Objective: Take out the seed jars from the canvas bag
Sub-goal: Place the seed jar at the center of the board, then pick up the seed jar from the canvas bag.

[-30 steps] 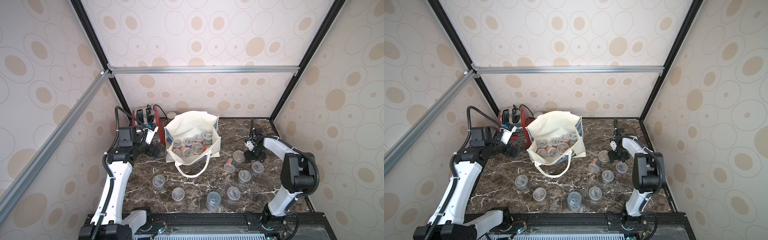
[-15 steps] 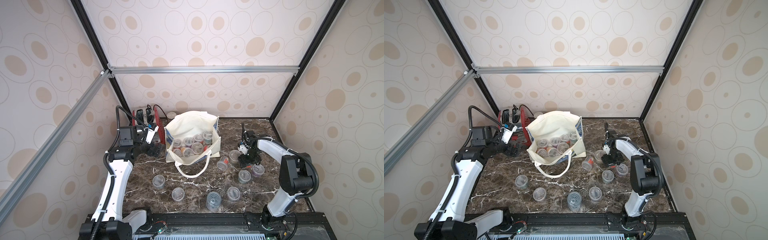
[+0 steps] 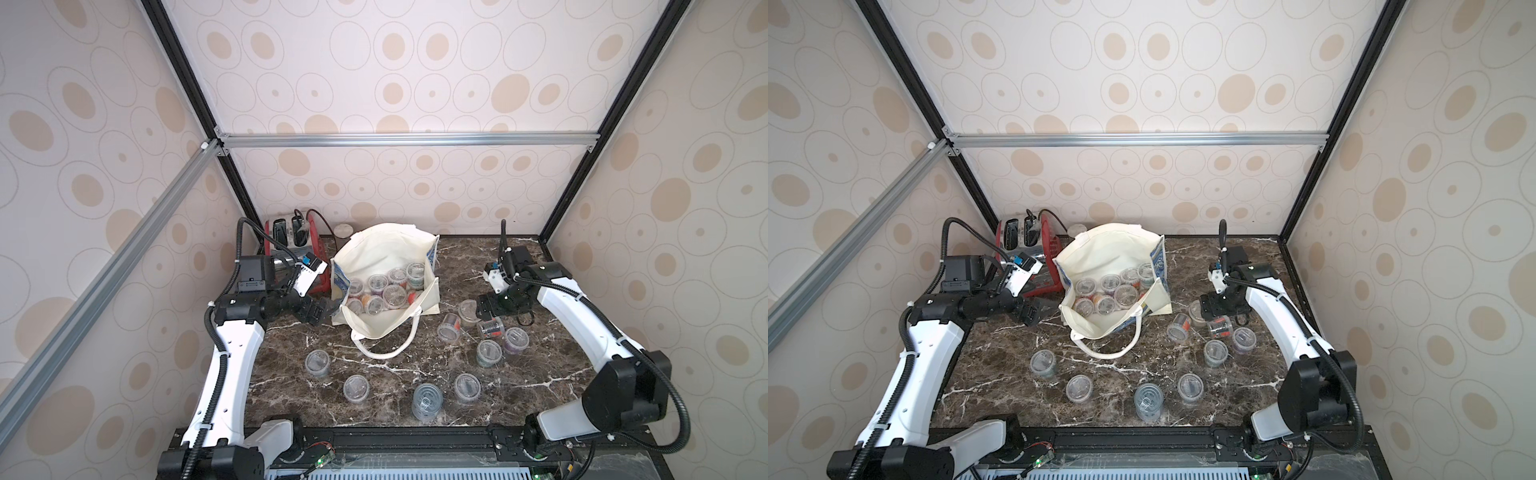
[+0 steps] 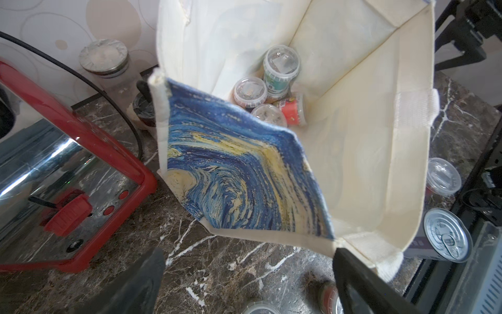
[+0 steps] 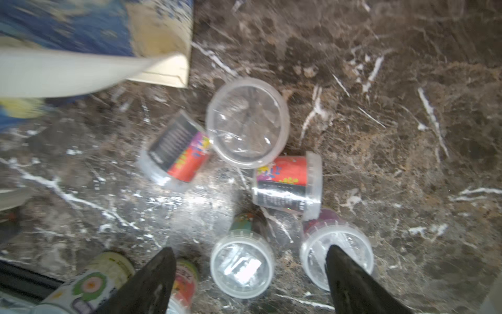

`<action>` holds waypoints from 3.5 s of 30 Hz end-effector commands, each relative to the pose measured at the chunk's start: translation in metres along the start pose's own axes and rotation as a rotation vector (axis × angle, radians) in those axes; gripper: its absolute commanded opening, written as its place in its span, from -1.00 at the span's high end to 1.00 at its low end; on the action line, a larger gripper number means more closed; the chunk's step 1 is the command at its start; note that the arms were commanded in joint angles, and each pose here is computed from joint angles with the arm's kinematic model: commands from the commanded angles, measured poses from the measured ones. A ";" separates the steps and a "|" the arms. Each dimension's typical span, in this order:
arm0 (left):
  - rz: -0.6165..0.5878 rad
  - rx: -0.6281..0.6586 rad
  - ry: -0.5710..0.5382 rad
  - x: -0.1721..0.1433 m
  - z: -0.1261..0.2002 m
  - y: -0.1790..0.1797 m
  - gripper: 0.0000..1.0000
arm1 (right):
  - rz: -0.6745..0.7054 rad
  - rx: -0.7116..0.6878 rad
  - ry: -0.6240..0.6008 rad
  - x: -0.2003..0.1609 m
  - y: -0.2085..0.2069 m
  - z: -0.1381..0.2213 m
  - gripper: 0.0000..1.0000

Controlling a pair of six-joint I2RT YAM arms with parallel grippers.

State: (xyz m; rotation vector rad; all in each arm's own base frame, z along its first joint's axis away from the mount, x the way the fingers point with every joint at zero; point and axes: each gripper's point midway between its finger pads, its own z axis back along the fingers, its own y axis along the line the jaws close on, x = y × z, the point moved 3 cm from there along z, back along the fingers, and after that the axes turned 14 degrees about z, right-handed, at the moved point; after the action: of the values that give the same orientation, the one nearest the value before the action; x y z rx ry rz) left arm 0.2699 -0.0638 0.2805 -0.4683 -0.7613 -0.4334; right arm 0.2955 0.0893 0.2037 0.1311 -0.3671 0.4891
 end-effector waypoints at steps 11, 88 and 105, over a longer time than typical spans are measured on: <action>0.007 -0.065 -0.077 0.011 0.009 -0.015 -0.95 | 0.205 0.212 -0.556 0.127 0.153 0.104 -0.50; -0.153 -0.220 0.144 -0.043 -0.054 -0.058 1.00 | 0.312 -0.102 -0.174 0.200 0.115 -0.150 -0.88; -0.145 -0.221 0.150 -0.043 -0.059 -0.056 1.00 | 0.409 0.264 -0.315 0.198 0.177 -0.089 -0.81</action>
State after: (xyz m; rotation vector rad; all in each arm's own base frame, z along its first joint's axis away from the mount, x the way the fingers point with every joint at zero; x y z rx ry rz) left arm 0.2492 -0.1314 0.2180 -0.5739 -0.6078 -0.6610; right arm 0.3989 0.3572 0.1666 0.4485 -0.5416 0.9425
